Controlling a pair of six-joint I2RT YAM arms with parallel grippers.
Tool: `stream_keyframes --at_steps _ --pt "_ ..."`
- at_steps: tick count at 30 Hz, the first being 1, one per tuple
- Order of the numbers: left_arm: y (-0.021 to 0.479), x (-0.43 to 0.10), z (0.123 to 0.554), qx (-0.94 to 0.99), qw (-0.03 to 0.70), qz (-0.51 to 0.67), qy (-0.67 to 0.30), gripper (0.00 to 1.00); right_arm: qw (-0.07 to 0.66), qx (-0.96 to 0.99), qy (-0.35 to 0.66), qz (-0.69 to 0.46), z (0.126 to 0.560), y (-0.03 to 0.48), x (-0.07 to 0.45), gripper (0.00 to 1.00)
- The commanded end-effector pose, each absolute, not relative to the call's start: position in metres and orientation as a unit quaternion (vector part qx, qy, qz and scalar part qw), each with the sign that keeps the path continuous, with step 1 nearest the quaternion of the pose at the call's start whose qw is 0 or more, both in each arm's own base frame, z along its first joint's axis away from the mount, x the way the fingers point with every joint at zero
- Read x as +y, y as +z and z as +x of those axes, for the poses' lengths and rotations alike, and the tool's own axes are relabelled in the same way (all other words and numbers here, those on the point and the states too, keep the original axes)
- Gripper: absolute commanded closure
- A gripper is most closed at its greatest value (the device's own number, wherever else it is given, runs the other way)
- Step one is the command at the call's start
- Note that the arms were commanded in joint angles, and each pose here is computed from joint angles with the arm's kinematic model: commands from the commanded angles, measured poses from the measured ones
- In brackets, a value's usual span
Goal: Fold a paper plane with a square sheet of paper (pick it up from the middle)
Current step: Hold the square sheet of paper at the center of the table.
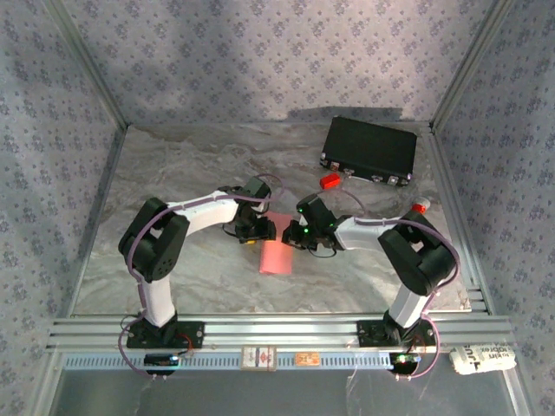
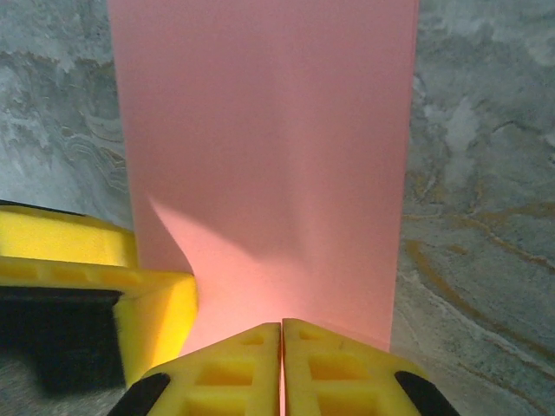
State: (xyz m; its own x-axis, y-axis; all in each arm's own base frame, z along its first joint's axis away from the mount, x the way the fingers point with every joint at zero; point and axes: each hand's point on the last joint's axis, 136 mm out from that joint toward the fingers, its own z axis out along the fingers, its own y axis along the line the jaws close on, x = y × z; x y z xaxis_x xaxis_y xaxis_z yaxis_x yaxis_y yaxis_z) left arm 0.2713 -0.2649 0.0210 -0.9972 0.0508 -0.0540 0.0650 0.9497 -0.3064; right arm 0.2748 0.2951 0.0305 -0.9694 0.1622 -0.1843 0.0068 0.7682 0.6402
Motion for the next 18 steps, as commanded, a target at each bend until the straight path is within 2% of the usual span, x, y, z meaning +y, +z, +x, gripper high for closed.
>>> stream_keyframes --at_steps 1,10,18 --pt "-0.011 -0.276 0.272 0.987 0.020 0.045 -0.155 0.44 0.107 0.933 0.340 0.038 0.273 0.029 0.300 0.89" --pt "-0.009 -0.279 0.272 0.986 0.021 0.046 -0.159 0.44 0.066 0.961 0.269 0.030 0.252 -0.011 0.270 0.91" --pt "0.045 -0.291 0.288 0.975 0.074 0.034 -0.206 0.41 0.052 0.969 0.239 -0.017 0.251 -0.015 0.250 0.91"
